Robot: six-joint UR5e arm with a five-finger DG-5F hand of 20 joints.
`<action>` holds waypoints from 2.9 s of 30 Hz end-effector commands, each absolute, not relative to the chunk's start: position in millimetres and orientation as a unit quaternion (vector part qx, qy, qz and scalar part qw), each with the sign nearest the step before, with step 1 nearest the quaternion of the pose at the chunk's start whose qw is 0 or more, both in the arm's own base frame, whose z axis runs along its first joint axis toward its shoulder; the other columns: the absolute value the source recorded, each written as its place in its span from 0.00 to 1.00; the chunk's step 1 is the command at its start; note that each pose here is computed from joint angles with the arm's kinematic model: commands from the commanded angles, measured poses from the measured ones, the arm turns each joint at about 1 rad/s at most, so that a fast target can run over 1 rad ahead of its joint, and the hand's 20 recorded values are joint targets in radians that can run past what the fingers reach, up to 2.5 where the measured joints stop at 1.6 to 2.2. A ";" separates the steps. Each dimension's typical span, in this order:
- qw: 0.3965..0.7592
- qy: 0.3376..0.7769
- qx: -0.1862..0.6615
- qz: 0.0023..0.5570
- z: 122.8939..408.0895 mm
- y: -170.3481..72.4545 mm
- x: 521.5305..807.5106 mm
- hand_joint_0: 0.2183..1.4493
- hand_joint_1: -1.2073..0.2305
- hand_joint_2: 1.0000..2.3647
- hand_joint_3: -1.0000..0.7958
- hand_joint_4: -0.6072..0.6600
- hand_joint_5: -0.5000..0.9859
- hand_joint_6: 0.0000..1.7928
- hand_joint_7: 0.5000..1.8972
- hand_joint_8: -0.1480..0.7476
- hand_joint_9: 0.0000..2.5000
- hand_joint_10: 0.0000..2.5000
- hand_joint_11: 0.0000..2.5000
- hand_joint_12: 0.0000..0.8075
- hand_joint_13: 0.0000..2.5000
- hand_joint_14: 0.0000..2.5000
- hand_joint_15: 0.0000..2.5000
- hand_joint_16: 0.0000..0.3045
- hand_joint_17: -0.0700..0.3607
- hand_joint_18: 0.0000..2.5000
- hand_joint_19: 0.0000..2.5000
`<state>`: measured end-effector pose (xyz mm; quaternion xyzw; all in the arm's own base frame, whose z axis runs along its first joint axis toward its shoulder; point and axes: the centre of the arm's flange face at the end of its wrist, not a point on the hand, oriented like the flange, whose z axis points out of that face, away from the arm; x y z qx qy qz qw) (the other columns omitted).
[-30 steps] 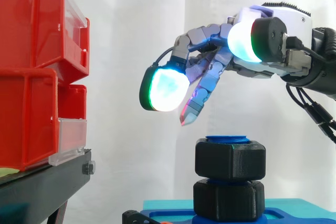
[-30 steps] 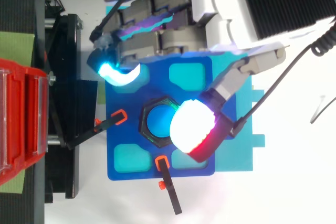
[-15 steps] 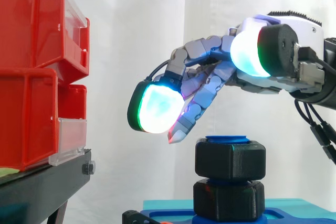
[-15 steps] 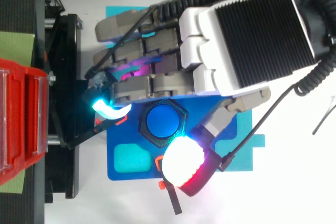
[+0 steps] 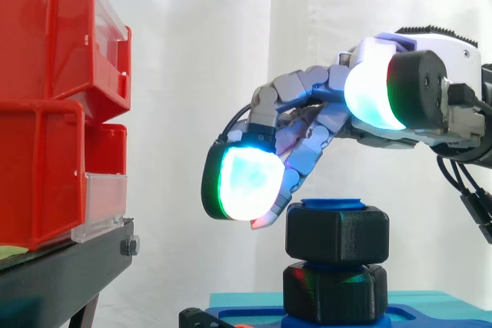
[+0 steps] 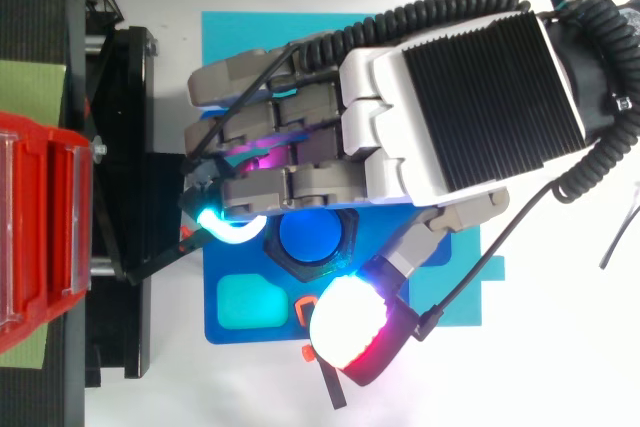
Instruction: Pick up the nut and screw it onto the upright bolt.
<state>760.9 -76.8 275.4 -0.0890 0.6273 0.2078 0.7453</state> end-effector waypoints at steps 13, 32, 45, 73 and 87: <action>0.734 0.641 -0.110 0.197 269.7 -76.7 755.3 0.25 0.77 0.00 0.28 0.62 0.33 0.28 0.58 0.45 0.41 0.00 0.00 0.32 0.24 0.00 0.00 0.10 0.32 0.12 0.03; 0.735 0.640 -0.111 0.194 270.0 -97.3 751.9 0.26 0.75 0.00 0.28 0.60 0.36 0.33 0.60 0.47 0.46 0.00 0.00 0.28 0.29 0.00 0.00 0.08 0.29 0.20 0.05; 0.735 0.637 -0.121 0.198 270.2 -116.8 746.8 0.26 0.73 0.00 0.28 0.56 0.36 0.38 0.45 0.46 0.53 0.00 0.00 0.24 0.37 0.00 0.00 0.07 0.27 0.26 0.06; 0.752 0.613 -0.140 0.196 314.7 -143.4 755.6 0.26 0.74 0.00 0.28 0.65 0.33 0.28 0.51 0.46 0.52 0.00 0.03 0.27 0.35 0.00 0.00 0.08 0.29 0.24 0.07; 0.759 0.604 -0.141 0.198 309.1 -118.5 765.4 0.24 0.78 0.00 0.28 0.67 0.29 0.28 0.17 0.42 0.39 0.00 0.00 0.31 0.24 0.00 0.00 0.10 0.33 0.14 0.04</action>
